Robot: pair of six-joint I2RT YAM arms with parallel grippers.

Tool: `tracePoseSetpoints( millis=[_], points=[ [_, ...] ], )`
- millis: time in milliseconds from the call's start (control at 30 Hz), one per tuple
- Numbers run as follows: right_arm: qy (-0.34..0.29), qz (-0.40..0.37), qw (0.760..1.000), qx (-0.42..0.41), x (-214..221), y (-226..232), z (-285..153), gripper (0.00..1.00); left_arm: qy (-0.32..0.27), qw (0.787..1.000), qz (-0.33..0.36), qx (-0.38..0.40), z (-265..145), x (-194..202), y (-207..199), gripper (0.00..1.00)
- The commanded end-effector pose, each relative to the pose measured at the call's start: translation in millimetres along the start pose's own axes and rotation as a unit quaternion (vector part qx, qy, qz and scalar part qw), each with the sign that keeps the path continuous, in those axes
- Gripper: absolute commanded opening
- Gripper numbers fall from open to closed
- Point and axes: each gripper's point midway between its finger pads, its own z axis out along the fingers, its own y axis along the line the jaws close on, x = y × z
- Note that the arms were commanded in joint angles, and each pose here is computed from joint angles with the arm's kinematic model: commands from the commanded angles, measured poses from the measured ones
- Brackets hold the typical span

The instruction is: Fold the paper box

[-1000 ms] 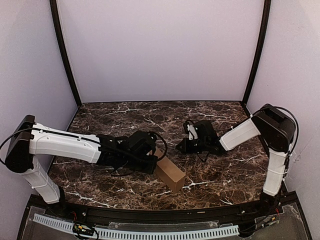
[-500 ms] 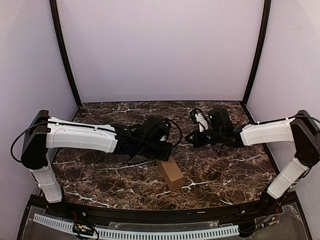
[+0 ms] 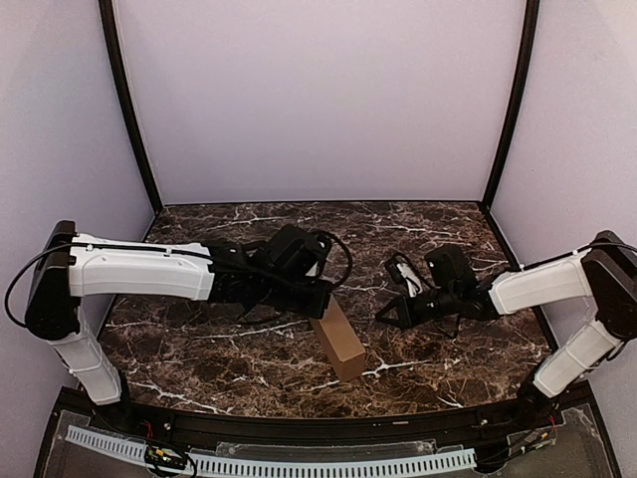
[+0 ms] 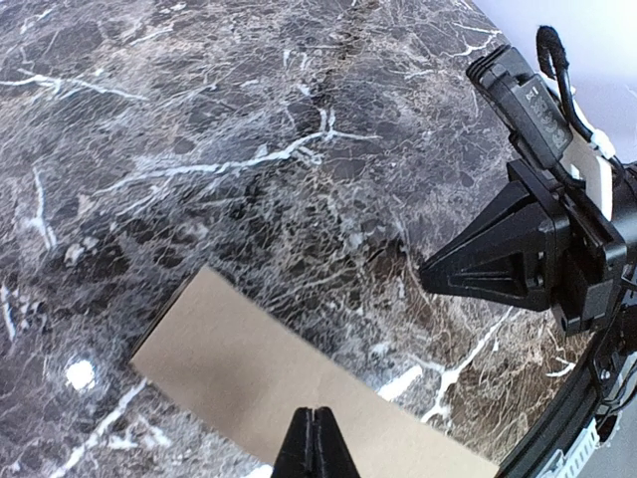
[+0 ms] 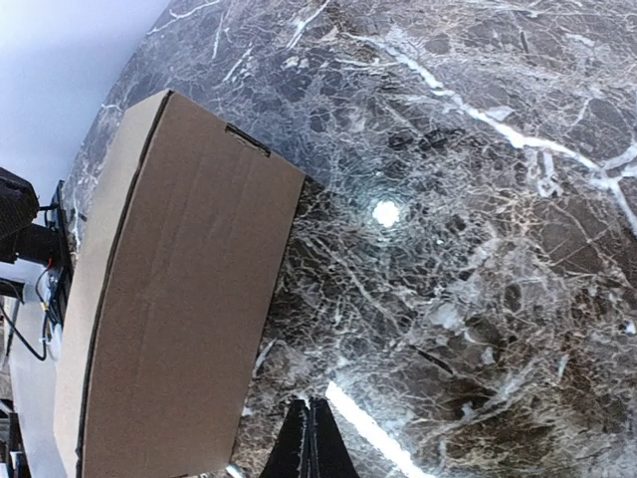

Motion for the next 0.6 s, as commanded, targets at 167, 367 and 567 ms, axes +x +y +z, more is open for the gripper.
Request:
tracePoseSetpoints(
  millis=[167, 367, 567],
  points=[
    [0.005, 0.028, 0.996, -0.082, 5, 26, 22, 0.00, 0.026, 0.998, -0.047, -0.021, -27, 45, 38, 0.01],
    [0.024, 0.044, 0.993, -0.107, 16, 36, 43, 0.00, 0.051, 0.997, -0.059, 0.020, -13, 59, 24, 0.01],
    [0.046, 0.062, 0.986, -0.146, 34, 58, 65, 0.00, 0.054, 0.996, -0.051, 0.051, 2, 53, 6, 0.01]
  ],
)
